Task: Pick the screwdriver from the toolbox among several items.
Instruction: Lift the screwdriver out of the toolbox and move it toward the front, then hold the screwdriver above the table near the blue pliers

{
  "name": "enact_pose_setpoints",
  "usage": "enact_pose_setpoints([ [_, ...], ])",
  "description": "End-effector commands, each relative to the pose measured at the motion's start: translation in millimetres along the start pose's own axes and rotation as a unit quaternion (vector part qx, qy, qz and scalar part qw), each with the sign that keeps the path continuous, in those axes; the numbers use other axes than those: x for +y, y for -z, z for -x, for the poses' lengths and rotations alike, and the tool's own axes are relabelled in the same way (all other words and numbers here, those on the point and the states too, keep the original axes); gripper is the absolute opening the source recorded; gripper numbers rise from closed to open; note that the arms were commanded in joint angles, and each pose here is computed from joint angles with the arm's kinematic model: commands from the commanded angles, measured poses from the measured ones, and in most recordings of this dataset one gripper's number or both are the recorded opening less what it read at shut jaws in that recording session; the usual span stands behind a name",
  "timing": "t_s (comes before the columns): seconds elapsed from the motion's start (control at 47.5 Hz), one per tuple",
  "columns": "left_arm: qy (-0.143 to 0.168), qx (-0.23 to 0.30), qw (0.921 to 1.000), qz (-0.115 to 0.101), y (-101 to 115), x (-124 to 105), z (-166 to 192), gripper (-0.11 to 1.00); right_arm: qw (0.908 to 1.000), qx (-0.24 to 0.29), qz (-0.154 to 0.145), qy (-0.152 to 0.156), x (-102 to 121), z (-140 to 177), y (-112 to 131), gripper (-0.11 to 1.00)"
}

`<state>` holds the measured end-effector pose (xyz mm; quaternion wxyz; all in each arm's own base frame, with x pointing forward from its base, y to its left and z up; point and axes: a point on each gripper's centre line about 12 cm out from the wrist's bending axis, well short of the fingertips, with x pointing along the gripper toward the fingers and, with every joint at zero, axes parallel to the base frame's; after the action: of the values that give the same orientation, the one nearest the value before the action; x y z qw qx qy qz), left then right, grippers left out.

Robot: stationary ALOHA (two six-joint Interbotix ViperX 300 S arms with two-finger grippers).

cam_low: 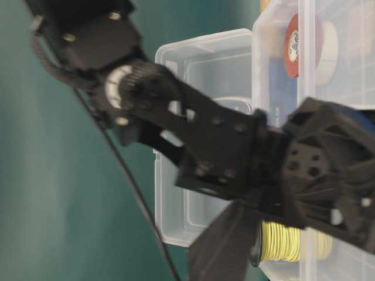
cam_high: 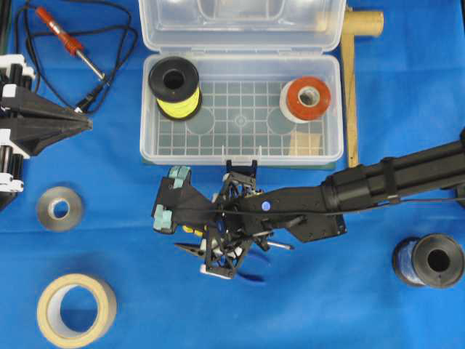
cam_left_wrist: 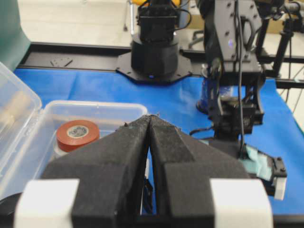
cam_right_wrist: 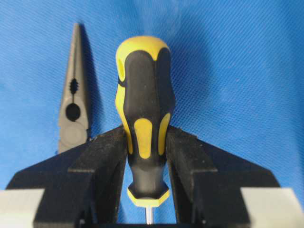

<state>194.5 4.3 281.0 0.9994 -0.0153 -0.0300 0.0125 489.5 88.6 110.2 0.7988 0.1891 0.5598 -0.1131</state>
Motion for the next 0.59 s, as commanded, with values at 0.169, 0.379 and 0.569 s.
enact_pose_setpoints([
  [0.169, -0.001, -0.010, 0.9999, 0.001, -5.6, 0.2, -0.7, 0.00, 0.9996, -0.021, -0.003, -0.018, 8.5, 21.6, -11.1, 0.29],
  [0.379, -0.001, -0.006, 1.0000, 0.001, -3.2, 0.3, -0.5, 0.00, 0.9978, -0.061, 0.018, -0.022, 9.4, 66.0, -22.6, 0.82],
  [0.569, -0.001, -0.004, 1.0000, 0.003, -1.9, 0.3, 0.0, 0.00, 0.9924, -0.115, 0.039, -0.016, 0.5, 134.9, -27.6, 0.75],
])
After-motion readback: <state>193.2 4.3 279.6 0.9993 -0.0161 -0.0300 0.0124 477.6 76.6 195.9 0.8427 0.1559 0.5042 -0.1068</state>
